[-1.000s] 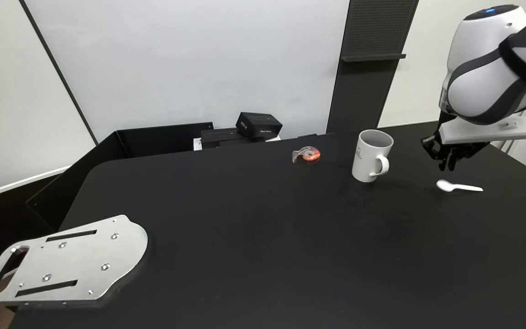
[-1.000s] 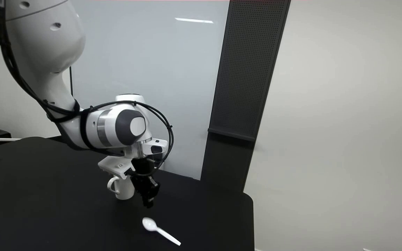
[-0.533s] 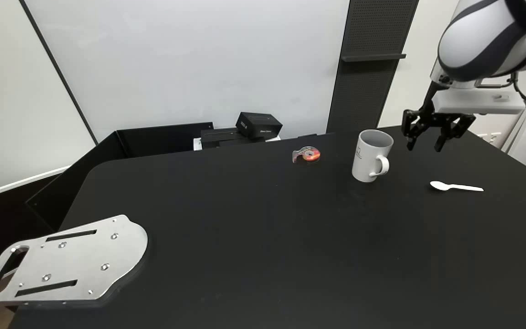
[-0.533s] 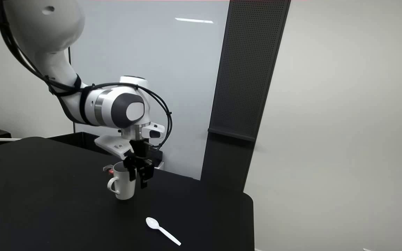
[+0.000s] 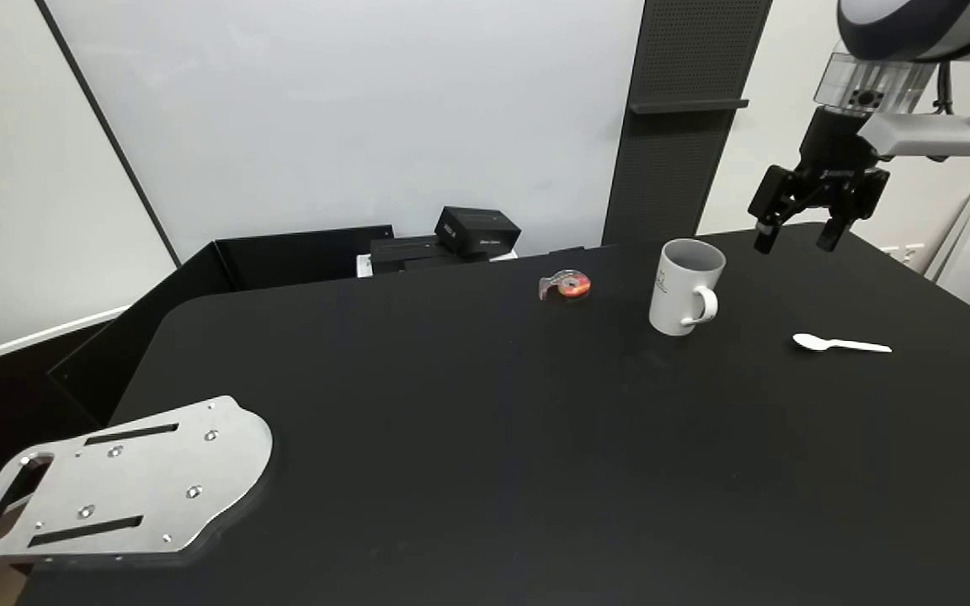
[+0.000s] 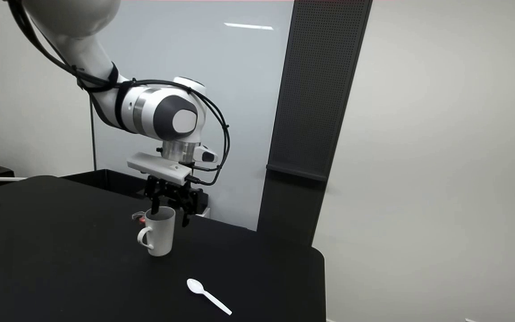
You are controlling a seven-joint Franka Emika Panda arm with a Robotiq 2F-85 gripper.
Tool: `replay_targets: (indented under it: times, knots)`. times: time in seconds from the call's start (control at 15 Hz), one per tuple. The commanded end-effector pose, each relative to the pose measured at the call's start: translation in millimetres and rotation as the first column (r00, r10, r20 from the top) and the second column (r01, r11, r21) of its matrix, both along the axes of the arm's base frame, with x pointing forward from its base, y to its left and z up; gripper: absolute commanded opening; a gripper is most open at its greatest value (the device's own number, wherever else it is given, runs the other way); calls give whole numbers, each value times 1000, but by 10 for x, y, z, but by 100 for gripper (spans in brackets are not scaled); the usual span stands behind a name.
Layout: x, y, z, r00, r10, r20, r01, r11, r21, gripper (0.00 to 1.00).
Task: Remove the spoon from the mug.
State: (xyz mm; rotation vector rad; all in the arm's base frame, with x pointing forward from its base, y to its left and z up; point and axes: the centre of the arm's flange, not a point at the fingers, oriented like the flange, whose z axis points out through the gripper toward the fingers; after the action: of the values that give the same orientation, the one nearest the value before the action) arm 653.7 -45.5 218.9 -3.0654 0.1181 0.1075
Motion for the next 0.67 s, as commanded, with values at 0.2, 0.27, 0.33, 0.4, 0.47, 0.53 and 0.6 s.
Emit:
replay_targets:
  times: [0.2, 0.27, 0.33, 0.4, 0.47, 0.53, 0.6]
  knots:
    - [66, -72, 133, 999, 33, 39, -32, 999, -43, 100]
    - [74, -80, 140, 998, 31, 57, -29, 999, -40, 100]
    - [85, -84, 154, 997, 28, 73, -26, 999, -36, 100]
    - [94, -84, 164, 996, 29, 86, -26, 999, -35, 100]
    - [101, -82, 171, 994, 30, 101, -26, 999, -39, 100]
    - [111, -81, 176, 993, 30, 114, -26, 999, -42, 100]
    - [120, -80, 185, 992, 32, 124, -26, 999, -45, 100]
